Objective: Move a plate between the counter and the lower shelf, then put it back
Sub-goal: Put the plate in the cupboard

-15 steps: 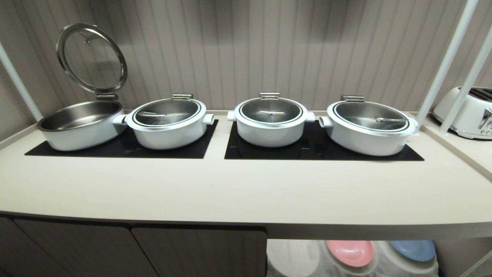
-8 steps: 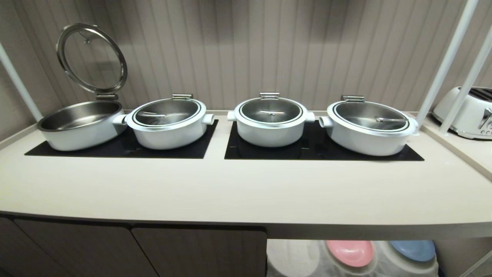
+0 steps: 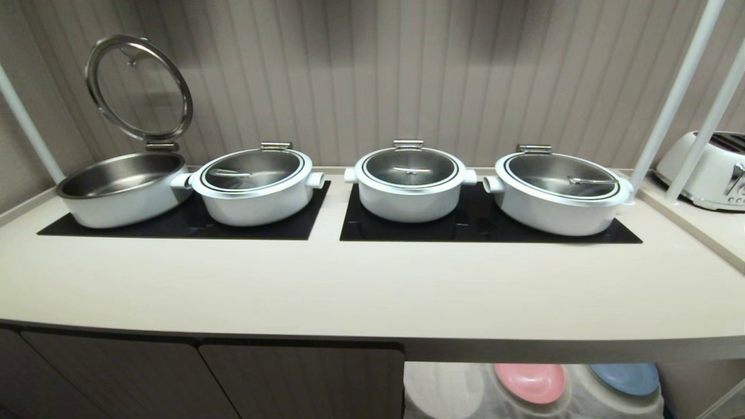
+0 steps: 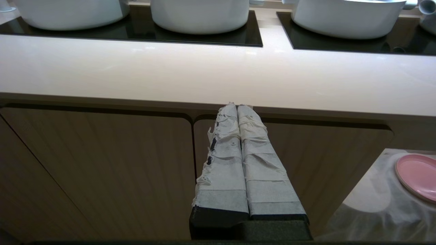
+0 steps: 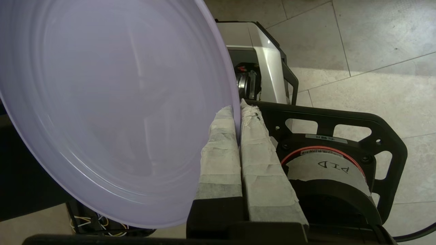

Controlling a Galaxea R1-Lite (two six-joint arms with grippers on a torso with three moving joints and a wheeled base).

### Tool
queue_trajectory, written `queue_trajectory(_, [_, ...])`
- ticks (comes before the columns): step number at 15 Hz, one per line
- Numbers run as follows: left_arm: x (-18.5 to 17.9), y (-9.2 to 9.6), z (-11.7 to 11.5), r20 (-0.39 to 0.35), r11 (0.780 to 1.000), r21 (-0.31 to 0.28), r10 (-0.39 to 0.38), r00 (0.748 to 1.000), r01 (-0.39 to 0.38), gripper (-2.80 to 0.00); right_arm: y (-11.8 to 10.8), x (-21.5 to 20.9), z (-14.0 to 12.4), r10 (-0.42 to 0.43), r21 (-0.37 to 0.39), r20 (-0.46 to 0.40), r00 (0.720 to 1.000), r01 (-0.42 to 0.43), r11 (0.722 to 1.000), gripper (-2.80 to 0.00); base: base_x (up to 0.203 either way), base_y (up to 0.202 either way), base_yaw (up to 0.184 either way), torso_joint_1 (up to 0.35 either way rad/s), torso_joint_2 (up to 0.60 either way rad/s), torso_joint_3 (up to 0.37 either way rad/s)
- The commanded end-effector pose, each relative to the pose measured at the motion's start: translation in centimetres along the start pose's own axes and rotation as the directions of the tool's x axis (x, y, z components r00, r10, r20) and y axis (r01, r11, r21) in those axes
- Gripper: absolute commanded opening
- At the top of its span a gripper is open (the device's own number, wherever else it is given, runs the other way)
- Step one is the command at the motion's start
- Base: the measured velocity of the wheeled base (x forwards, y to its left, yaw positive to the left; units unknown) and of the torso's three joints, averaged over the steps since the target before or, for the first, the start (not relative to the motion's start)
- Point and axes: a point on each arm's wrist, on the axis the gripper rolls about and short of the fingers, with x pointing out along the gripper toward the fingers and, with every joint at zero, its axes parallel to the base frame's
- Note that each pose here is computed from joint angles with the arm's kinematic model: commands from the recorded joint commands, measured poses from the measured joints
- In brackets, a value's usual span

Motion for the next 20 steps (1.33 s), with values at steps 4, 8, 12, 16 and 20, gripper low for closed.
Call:
queue_trajectory(4, [0.0,0.0,0.0,0.0,1.0,-0.001,0.002,1.0,-0.002,-2.8,0.0,0.4,0.3,-0.006,0.011,-0.043,0.999,0.007,1.0,-2.8,0.0,0.0,0.0,0.0,0.0,0.0])
queue_trajectory(8, [0.0,0.0,0.0,0.0,1.0,-0.001,0.002,1.0,-0.002,-2.8,0.2,1.0,1.5,-0.005,0.012,-0.035,0.999,0.005,1.0,-2.8,0.0,0.0,0.0,0.0,0.0,0.0])
queue_trajectory(12, [0.0,0.0,0.0,0.0,1.0,-0.001,0.002,1.0,-0.002,-2.8,0.2,1.0,1.6,-0.006,0.013,-0.035,0.999,0.007,1.0,-2.8,0.0,0.0,0.0,0.0,0.0,0.0])
queue_trajectory(16, [0.0,0.0,0.0,0.0,1.0,-0.001,0.001,1.0,-0.001,-2.8,0.2,0.9,1.4,-0.007,0.016,-0.035,0.999,0.008,1.0,-2.8,0.0,0.0,0.0,0.0,0.0,0.0])
queue_trajectory(20, [0.0,0.0,0.0,0.0,1.0,-0.001,0.001,1.0,-0.001,-2.8,0.2,0.9,1.5,-0.004,0.015,-0.031,0.999,0.005,1.0,-2.8,0.0,0.0,0.0,0.0,0.0,0.0])
